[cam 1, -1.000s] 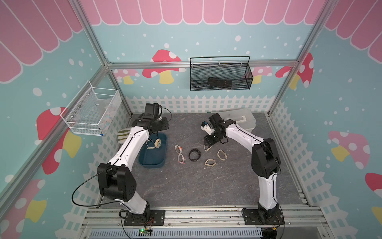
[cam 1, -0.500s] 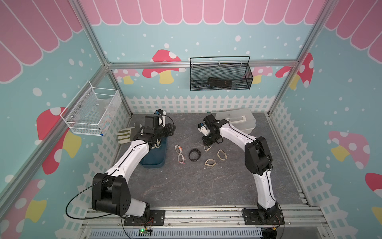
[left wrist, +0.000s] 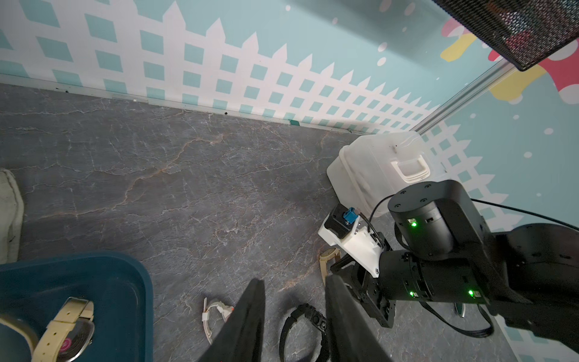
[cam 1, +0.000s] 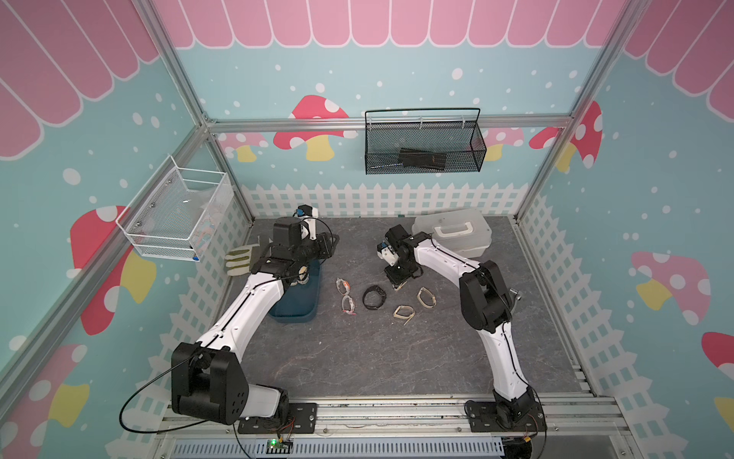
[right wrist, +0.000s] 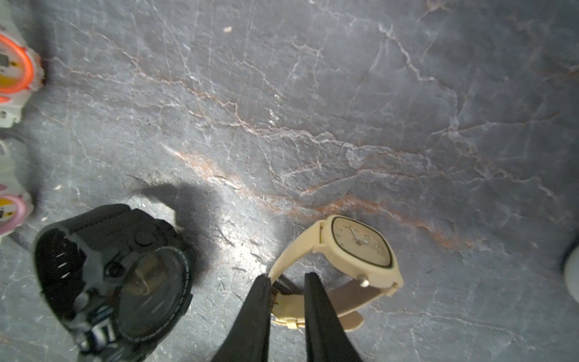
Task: Put the watch into the storage box
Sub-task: Pick up the watch at the center of the board.
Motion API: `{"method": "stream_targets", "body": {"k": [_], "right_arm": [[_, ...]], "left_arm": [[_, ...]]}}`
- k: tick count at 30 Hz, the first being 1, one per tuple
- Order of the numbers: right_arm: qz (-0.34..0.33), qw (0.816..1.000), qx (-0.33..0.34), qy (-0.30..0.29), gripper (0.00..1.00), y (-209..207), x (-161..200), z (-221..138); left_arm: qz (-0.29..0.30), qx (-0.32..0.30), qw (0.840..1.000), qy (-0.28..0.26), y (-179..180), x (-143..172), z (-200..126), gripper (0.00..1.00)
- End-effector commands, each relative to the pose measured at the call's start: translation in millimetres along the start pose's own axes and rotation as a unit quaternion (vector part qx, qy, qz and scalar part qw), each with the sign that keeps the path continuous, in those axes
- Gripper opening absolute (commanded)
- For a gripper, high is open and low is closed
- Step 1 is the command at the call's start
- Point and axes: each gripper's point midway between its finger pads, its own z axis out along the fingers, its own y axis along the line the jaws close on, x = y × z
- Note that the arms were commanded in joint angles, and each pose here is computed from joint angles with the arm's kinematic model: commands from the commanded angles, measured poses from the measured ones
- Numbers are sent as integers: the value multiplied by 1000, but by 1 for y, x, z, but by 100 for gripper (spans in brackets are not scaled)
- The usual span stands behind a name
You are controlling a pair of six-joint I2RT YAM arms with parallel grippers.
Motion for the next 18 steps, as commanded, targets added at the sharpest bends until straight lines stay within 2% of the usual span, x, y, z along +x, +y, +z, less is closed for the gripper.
{"method": "stream_targets", "body": {"k": [1,18], "right_arm": [[-3,1000,0,15,22,5,2,7],[1,999,7,40,22,2,7,28]], "left_arm": [[9,15,1000,-3,-6,1,-2,36],[17,22,1000,-5,-10,-1,-5,36]]}}
